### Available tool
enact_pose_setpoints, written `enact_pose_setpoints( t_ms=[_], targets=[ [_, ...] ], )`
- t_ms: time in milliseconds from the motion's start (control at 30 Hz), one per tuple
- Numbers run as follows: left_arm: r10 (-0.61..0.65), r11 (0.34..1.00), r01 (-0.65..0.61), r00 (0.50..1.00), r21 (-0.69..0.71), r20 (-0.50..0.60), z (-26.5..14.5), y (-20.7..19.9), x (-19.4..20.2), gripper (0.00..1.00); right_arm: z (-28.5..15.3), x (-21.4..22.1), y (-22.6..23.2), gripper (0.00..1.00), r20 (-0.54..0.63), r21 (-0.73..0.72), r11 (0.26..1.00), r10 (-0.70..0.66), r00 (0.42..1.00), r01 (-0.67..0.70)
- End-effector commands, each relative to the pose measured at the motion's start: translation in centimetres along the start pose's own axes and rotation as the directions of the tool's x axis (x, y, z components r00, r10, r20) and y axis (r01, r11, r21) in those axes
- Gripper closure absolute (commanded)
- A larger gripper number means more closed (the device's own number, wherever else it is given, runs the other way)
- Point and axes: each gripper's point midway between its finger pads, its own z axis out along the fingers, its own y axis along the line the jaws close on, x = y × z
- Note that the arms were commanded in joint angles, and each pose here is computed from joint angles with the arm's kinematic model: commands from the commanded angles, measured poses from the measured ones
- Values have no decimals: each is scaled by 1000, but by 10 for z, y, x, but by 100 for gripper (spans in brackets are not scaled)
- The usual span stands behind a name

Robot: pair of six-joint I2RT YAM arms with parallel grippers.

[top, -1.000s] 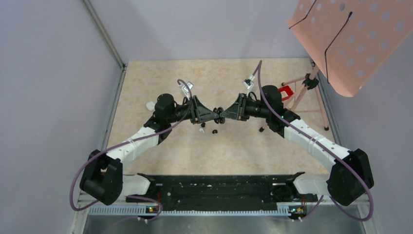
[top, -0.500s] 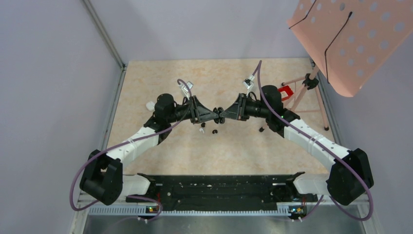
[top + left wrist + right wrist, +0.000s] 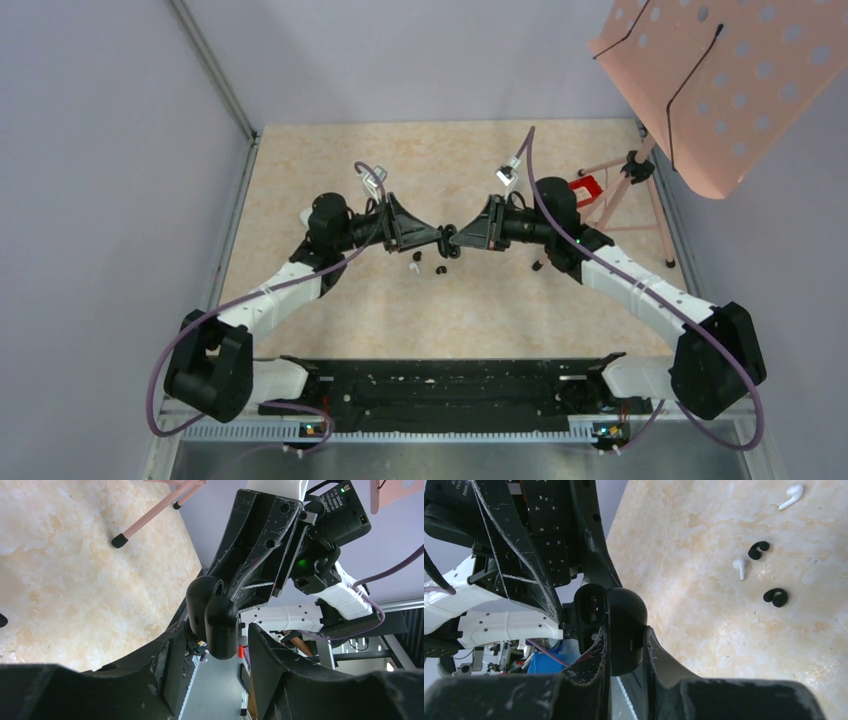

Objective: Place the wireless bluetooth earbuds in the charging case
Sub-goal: Pass from the right arm to the left

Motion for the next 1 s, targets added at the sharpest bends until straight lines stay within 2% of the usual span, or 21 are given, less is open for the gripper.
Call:
enact_pose_setpoints(
  t_ms=[0,167,333,567,967],
  targets=[
    [65,995,-65,998,73,-3,-8,-20,1,46,0,-8,10,100,13,-61,998,-17,1000,17],
    [74,995,-73,997,73,-10,-8,-20,2,54,1,-9,11,100,15,-71,997,-11,1000,12],
    [74,995,-72,997,70,-29,-7,-18,4,53,1,-9,12,100,15,-70,997,-12,1000,13],
    [75,993,-70,996,95,-43,-5,-22,6,59,2,-10,10,100,17,-63,998,-14,1000,15],
    [59,993,-52,996,108,-62,1,-20,10,57,1,-10,13,100,16,-70,997,-18,1000,19]
  ],
)
